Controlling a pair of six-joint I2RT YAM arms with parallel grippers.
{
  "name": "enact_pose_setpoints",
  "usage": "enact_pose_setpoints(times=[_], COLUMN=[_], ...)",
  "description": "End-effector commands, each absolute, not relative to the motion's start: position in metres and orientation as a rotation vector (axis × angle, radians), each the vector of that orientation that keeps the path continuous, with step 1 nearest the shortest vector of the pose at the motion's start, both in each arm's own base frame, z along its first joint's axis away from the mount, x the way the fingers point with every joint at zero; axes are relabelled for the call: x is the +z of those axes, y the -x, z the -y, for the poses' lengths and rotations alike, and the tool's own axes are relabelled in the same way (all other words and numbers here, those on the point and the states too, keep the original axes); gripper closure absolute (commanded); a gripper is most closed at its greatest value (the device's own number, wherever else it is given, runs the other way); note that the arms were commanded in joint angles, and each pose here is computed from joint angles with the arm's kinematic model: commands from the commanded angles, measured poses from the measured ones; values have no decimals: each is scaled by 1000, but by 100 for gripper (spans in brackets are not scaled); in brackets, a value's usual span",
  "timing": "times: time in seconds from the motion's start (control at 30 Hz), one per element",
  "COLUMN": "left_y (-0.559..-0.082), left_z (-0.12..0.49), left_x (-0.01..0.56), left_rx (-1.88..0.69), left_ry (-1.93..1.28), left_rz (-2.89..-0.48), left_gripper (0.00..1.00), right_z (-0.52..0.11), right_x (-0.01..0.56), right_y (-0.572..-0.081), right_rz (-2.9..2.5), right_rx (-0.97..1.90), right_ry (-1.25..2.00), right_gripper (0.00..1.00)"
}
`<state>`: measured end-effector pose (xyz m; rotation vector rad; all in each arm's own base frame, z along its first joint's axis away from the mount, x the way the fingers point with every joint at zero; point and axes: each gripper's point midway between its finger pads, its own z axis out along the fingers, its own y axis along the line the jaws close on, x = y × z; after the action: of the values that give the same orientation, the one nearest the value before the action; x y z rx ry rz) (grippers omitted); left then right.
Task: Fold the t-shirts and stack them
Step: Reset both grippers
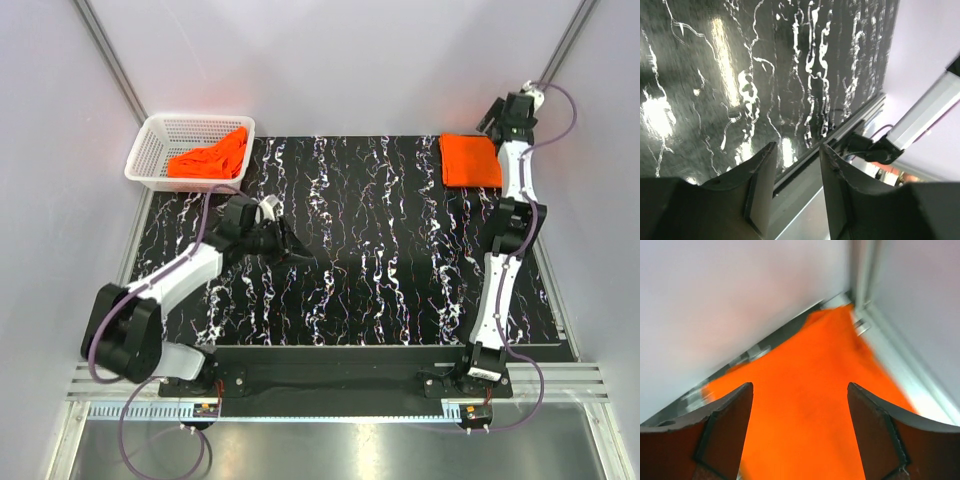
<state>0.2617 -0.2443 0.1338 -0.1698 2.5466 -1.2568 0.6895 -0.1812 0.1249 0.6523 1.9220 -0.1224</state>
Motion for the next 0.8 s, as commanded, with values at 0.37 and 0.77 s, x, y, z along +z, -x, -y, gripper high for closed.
enact_pose_setpoints(times=[0.37, 0.77], left_y=[-211, -168], left_z=[224, 203], left_x=[168, 144], left_rx=[-1466, -1658], left_ry=[452, 588], left_rz=[-2277, -2041], left_gripper=[38, 27], right_z=[-142, -157], right_x=[169, 104], right_y=[-449, -251], right_rz=[-2484, -2568], right_rx=[615, 902], right_ry=[-378, -537], right_gripper=[1, 0])
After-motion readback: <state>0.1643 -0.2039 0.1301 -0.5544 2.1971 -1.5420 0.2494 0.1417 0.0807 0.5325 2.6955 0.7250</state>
